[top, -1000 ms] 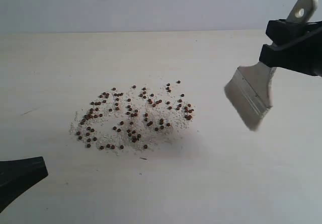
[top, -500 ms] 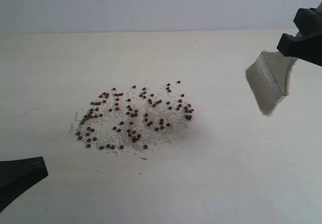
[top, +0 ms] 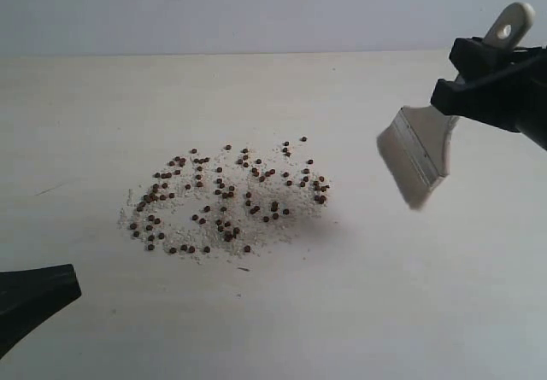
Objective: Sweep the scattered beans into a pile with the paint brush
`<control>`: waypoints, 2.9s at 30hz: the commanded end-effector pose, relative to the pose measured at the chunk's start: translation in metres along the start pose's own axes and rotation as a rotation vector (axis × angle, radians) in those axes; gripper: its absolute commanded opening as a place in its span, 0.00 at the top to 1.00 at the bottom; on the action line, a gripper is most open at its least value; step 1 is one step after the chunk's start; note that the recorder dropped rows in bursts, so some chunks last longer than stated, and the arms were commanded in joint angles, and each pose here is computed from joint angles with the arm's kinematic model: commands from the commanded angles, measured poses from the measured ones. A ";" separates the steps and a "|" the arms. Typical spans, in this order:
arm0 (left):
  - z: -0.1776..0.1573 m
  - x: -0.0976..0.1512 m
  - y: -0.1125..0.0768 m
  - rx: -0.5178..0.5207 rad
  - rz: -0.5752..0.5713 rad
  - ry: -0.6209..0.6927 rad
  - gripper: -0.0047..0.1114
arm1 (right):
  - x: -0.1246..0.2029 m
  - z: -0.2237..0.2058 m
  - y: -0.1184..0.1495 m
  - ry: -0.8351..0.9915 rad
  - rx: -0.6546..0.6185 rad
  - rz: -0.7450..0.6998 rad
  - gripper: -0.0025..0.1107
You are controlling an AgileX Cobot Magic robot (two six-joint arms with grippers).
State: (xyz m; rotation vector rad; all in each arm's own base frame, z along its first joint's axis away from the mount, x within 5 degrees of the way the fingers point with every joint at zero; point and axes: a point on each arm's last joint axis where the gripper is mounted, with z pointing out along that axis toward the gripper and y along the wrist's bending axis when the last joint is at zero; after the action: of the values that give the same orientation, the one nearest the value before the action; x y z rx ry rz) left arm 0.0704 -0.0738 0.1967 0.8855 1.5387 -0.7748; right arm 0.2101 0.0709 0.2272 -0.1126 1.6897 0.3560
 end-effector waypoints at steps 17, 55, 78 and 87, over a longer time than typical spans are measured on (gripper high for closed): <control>-0.053 -0.026 0.074 -1.017 -0.198 -0.483 0.96 | -0.004 -0.001 0.000 -0.059 -0.013 -0.015 0.98; -0.071 -0.034 0.047 -1.136 0.083 -0.426 0.96 | 0.018 0.051 0.007 -0.035 -0.106 -0.074 0.98; -0.082 -0.046 0.022 -1.125 0.218 -0.601 0.96 | 0.033 0.094 -0.008 0.067 0.071 0.015 0.98; -0.082 -0.046 0.022 -1.125 0.218 -0.601 0.96 | 0.021 0.092 0.014 0.121 0.229 -0.190 0.98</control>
State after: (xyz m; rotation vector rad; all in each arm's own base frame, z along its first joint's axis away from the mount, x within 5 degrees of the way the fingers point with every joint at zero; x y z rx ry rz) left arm 0.0531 0.0025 0.2540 -0.0470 1.0441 0.0726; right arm 0.2921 0.1067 0.1917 -0.1050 1.8132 0.0552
